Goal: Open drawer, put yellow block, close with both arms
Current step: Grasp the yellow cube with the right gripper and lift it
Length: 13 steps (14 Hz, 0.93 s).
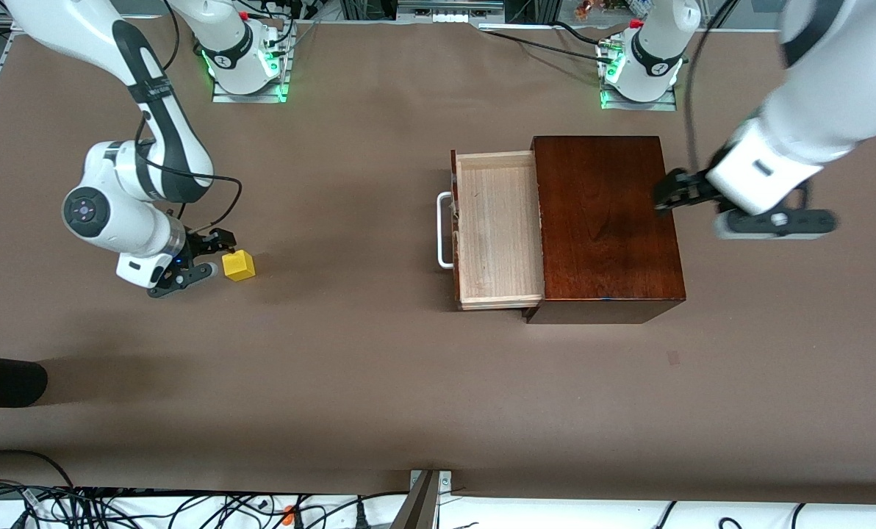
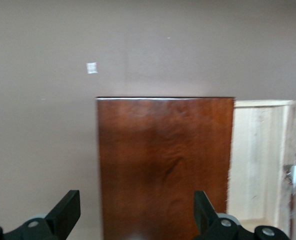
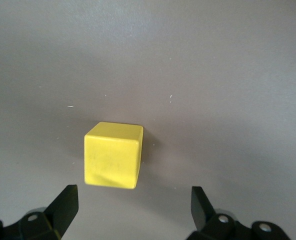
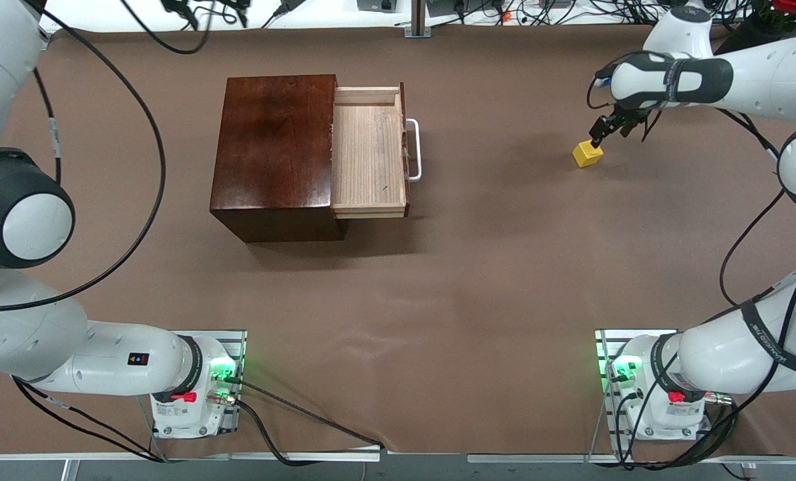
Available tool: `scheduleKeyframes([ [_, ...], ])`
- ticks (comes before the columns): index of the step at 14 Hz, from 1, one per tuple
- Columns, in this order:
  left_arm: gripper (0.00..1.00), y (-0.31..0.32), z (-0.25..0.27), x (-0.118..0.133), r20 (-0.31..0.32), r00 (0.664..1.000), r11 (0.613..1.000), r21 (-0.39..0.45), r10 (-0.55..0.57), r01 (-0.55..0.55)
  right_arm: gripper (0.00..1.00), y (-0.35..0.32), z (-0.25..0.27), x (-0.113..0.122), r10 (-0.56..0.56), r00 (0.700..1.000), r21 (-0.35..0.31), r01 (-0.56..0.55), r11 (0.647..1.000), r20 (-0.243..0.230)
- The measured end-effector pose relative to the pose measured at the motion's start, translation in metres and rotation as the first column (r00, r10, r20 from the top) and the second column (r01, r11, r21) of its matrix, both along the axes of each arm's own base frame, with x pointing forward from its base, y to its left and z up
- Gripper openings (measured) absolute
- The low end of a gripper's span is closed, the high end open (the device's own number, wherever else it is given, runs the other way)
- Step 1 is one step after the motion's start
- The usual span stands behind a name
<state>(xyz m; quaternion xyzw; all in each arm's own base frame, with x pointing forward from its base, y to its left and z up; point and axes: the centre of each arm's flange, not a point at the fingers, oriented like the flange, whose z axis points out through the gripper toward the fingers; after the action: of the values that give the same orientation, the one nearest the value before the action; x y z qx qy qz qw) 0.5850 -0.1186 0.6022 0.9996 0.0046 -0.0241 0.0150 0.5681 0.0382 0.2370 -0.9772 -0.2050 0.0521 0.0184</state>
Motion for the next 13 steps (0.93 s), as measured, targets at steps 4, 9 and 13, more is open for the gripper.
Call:
scheduleKeyframes([
  [4, 1.00, 0.063, 0.021, -0.014, -0.004, 0.998, 0.998, 0.013, -0.062, 0.062, 1.00, 0.018, -0.015, -0.002, -0.024, 1.000, 0.053, 0.023, 0.998, 0.009],
  [9, 1.00, 0.088, 0.018, -0.018, -0.014, 0.996, 0.996, 0.011, -0.086, 0.086, 1.00, 0.026, -0.044, -0.004, 0.019, 1.000, 0.071, -0.019, 0.997, 0.004],
  [13, 1.00, 0.087, 0.013, -0.018, -0.024, 0.996, 0.996, 0.016, -0.089, 0.089, 0.66, 0.024, -0.055, -0.008, 0.017, 1.000, 0.071, -0.016, 0.997, -0.016],
])
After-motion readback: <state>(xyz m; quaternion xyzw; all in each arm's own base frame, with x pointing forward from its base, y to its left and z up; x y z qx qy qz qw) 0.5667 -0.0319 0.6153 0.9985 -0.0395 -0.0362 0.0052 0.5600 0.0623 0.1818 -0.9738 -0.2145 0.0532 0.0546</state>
